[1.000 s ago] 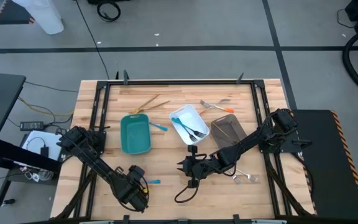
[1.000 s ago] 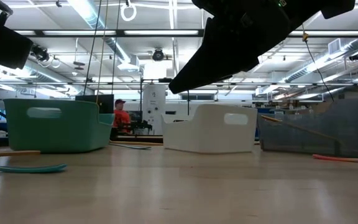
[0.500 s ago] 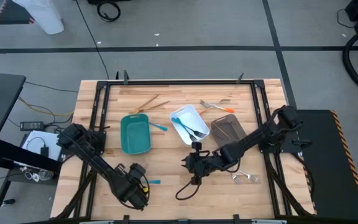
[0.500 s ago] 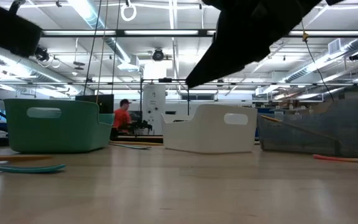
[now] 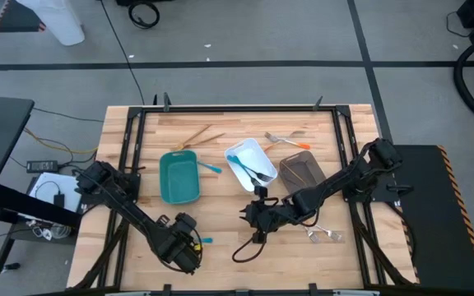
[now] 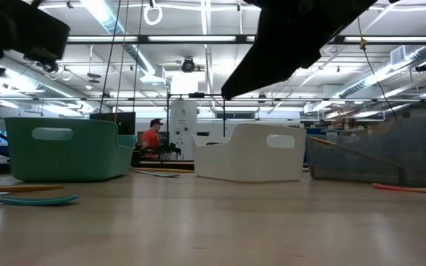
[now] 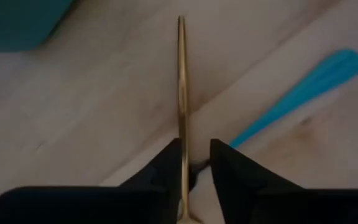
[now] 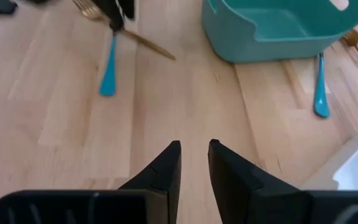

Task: Sort silverware by color (type)
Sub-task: Put the gold fork into the black bin

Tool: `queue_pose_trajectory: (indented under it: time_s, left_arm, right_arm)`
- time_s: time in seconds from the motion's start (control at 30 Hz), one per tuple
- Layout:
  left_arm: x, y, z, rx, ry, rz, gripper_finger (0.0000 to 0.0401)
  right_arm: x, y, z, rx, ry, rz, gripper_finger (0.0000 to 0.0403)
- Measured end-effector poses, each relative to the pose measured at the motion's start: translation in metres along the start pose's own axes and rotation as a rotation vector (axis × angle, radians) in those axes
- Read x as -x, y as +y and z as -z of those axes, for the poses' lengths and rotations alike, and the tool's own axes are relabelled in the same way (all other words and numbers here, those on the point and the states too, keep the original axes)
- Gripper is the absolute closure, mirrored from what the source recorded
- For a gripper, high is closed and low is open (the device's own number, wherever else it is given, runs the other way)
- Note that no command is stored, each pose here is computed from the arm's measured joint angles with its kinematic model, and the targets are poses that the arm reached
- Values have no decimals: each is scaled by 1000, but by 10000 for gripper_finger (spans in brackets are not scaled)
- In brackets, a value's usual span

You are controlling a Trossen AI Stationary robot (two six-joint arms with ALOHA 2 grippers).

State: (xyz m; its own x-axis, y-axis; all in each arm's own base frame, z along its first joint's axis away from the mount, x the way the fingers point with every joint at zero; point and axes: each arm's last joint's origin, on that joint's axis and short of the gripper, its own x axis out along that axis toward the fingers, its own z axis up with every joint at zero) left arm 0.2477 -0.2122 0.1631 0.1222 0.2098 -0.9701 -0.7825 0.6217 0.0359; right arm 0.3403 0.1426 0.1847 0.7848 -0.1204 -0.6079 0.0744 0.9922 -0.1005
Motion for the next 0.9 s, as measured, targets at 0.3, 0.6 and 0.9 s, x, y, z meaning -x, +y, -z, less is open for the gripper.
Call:
queue_pose_trajectory:
  time_s: [0.3, 0.6, 0.9]
  left_arm:
    - [-19, -4, 2, -20, 28, -61, 283]
    - [-26, 2, 8, -25, 85, -61, 310]
    - [-37, 7, 10, -46, 97, -34, 350]
  right_arm:
    - [-2, 1, 5, -12, -25, -18, 315]
    - [-1, 4, 3, -2, -45, -29, 315]
    - [1, 7, 3, 6, -56, -50, 315]
